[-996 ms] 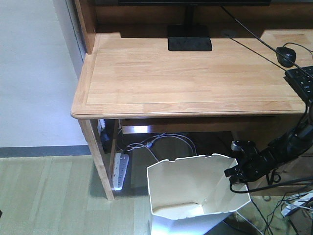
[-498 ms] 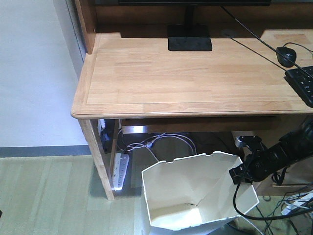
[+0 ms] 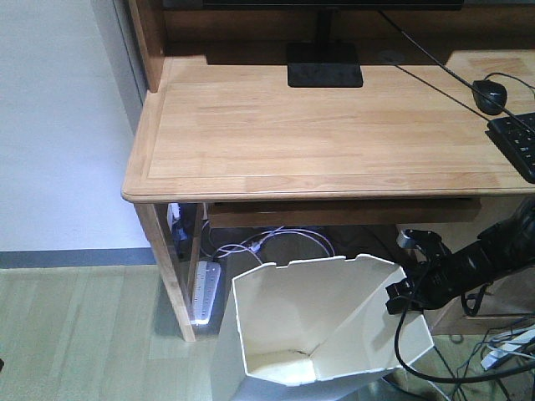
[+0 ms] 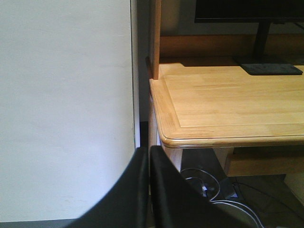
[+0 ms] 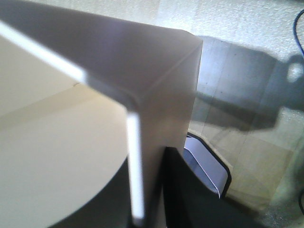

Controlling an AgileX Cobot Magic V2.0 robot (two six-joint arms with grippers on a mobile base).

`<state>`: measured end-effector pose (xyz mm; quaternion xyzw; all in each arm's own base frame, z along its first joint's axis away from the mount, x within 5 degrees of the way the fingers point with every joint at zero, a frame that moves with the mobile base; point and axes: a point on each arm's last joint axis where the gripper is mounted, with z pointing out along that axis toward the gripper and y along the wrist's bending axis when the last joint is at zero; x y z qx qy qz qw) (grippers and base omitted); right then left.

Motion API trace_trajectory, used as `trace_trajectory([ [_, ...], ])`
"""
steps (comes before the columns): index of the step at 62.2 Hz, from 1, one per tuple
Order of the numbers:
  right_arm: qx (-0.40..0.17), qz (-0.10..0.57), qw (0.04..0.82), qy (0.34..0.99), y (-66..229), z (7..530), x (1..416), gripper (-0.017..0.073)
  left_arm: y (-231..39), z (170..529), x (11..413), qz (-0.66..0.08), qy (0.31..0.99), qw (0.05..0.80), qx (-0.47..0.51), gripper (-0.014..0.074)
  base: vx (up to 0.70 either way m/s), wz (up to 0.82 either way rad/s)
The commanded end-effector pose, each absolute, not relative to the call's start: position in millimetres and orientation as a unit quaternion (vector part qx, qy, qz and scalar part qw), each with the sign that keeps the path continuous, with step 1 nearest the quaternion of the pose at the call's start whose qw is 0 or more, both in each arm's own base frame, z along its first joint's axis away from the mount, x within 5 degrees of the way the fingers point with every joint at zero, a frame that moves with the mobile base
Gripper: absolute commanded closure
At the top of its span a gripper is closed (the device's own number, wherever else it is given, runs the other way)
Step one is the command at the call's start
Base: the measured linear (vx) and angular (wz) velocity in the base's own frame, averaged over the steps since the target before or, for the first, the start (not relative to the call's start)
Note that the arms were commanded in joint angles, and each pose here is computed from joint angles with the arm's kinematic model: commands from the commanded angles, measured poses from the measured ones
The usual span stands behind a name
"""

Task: Move trash bin to bedside with robot
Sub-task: 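Drag the gripped bin out from under the desk with the right gripper, then drive the base away from the desk, holding the bin with the right gripper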

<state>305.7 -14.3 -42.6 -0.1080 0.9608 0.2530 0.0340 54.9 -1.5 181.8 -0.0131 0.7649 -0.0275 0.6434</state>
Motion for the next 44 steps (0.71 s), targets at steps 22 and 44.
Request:
trace_trajectory([
  [22,-0.108,0.336,0.055,0.934,-3.1,-9.3,313.8,0.0565,-1.8,179.2,56.0,-0.034,0.747,0.664,-0.015,0.0599,-0.01,0.03],
  [44,-0.108,0.336,0.055,0.934,-3.1,-9.3,313.8,0.0565,-1.8,179.2,56.0,-0.034,0.747,0.664,-0.015,0.0599,-0.05,0.21],
])
